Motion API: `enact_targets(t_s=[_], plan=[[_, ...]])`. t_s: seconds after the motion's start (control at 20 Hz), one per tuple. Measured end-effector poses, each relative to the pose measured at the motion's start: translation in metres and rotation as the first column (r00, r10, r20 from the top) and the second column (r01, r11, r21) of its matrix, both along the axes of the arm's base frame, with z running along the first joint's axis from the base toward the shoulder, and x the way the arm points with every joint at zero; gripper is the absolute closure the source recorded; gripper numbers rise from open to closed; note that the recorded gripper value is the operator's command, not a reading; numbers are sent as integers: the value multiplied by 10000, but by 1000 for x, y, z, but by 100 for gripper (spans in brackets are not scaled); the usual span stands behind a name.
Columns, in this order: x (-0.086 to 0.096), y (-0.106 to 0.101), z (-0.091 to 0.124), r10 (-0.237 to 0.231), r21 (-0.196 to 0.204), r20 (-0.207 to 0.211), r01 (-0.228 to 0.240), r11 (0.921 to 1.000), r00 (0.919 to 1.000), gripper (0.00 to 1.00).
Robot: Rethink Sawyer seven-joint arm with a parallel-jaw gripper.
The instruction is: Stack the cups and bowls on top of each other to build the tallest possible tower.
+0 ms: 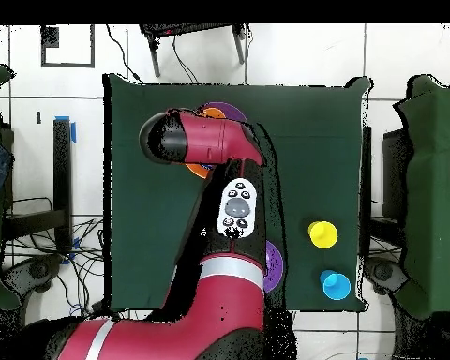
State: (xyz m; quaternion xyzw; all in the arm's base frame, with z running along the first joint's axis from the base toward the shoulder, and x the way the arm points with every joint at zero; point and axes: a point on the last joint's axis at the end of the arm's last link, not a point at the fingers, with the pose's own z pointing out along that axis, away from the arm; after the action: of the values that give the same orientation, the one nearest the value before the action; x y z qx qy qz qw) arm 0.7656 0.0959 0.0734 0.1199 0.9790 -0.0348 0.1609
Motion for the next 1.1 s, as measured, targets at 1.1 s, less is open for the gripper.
enact_targets(t_s=[1.1], plan=[[1, -6, 0, -106, 23, 1, 106, 9999, 9999, 100]])
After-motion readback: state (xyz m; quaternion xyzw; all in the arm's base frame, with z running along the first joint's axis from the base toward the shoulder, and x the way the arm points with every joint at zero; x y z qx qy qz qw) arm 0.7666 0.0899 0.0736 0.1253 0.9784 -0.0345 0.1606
